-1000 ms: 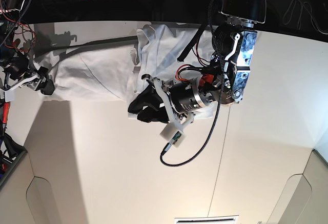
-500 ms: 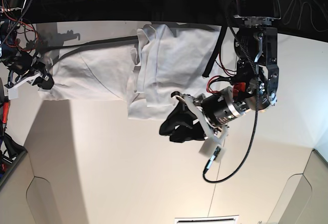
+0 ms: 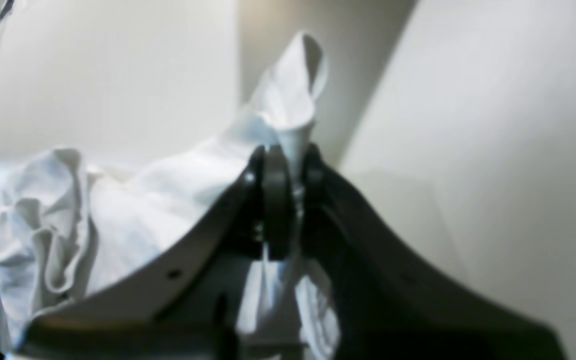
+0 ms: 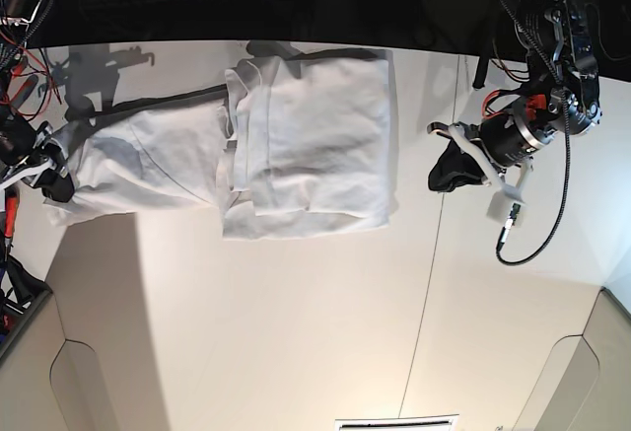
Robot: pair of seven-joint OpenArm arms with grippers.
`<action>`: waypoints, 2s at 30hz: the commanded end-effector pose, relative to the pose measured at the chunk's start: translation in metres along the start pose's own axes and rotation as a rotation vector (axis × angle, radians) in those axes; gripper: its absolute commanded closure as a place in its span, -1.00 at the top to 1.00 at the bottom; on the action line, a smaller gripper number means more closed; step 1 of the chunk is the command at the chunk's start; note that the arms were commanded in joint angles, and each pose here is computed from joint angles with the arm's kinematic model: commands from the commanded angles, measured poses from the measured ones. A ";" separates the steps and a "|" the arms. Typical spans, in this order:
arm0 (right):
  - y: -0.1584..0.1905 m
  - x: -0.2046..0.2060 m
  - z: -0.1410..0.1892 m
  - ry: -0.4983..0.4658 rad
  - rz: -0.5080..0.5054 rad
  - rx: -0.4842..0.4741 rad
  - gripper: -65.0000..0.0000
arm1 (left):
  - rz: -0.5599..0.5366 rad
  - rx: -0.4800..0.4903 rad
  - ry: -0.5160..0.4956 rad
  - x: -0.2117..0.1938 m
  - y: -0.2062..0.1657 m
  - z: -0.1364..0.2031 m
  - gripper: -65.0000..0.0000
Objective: Layout the t-shirt on the table in an organized manner, then fold the t-shirt properly
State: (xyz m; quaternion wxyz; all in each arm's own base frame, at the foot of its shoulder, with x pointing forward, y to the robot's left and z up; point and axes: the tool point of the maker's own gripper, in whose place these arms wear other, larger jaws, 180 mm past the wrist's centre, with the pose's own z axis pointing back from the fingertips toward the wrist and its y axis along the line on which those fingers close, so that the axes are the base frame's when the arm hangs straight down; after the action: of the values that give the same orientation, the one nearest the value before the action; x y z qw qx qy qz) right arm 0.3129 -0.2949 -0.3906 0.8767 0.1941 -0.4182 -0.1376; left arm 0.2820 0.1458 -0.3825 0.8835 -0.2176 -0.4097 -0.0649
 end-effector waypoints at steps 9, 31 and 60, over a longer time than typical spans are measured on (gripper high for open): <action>0.047 0.027 0.012 -0.025 -0.023 0.201 -1.00 | -0.013 -0.037 0.051 -0.011 -0.019 -0.008 -1.00; 0.275 -0.009 0.013 -0.013 0.224 0.654 -1.00 | -0.109 -0.035 0.183 -0.040 -0.048 -0.029 -1.00; 0.347 -0.152 -0.020 0.318 0.581 0.706 -1.00 | -0.090 -0.062 0.087 -0.017 -0.053 -0.033 -1.00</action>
State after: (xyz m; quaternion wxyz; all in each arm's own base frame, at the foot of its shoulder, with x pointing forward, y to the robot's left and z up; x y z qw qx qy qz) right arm 0.2567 0.0733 -0.3621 0.8264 0.3616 -0.3158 0.2943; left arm 0.2694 0.0829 -0.4084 0.9000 -0.2175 -0.3556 -0.1273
